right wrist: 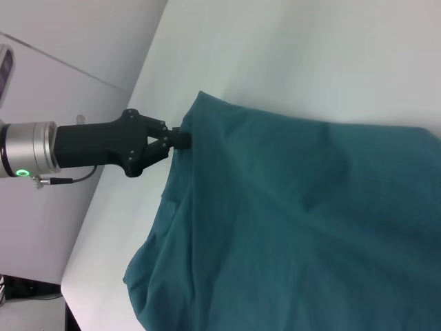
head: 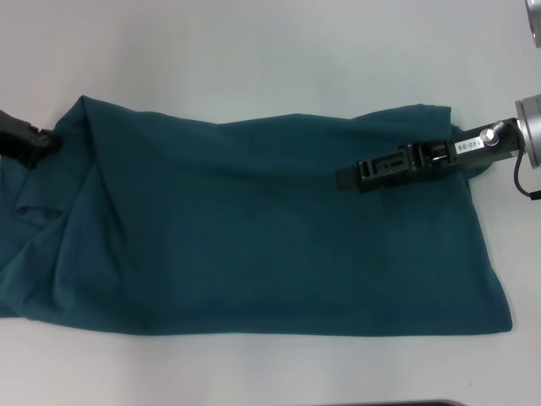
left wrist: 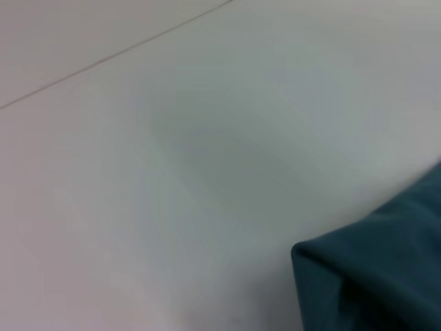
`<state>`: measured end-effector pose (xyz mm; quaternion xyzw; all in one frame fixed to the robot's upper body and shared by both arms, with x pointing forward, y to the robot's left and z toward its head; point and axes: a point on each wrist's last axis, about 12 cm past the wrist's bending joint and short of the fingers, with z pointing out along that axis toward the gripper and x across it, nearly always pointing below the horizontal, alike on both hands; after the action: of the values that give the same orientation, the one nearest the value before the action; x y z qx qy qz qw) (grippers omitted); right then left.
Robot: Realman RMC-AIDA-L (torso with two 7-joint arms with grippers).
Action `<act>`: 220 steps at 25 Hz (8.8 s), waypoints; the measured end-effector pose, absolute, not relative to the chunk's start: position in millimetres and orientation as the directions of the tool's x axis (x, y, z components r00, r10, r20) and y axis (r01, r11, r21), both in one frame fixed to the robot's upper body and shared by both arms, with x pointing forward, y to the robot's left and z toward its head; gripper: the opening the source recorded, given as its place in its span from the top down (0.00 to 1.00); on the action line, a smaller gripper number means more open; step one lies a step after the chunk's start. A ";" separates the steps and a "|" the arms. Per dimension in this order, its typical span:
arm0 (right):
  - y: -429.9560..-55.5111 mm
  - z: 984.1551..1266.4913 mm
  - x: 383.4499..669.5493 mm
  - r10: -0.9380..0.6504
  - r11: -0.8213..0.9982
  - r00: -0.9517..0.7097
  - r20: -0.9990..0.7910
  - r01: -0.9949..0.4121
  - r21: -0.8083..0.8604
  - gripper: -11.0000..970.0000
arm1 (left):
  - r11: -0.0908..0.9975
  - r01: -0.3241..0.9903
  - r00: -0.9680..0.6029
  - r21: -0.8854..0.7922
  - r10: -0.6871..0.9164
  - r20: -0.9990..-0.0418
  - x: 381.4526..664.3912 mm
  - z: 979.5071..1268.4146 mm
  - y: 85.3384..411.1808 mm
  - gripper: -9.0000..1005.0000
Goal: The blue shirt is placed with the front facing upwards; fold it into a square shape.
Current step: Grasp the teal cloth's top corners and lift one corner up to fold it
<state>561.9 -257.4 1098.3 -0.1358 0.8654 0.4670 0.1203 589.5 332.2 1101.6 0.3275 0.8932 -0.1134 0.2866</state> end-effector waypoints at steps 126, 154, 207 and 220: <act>-239.8 1097.3 593.0 -0.233 0.603 -0.819 -0.524 -0.544 0.583 0.29 | 0.835 0.158 -0.987 -0.527 0.151 -0.056 482.1 1093.8 410.4 0.50; -241.5 1094.5 589.8 -0.213 0.601 -0.826 -0.521 -0.532 0.597 0.29 | 0.802 0.234 -0.972 -0.549 0.187 -0.141 499.3 1097.9 397.7 0.50; -229.9 1102.1 594.3 -0.215 0.579 -0.826 -0.521 -0.538 0.612 0.30 | 0.783 0.327 -0.930 -0.529 0.168 -0.326 510.8 1095.8 396.5 0.51; -223.0 1107.2 599.3 -0.226 0.572 -0.814 -0.535 -0.555 0.604 0.30 | 0.804 0.224 -0.963 -0.551 0.097 -0.251 468.0 1079.9 418.2 0.51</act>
<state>599.3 -223.0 1107.2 -0.2263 0.8627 0.4035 0.2041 468.0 418.2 1079.9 0.0851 0.9438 -0.3013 0.1058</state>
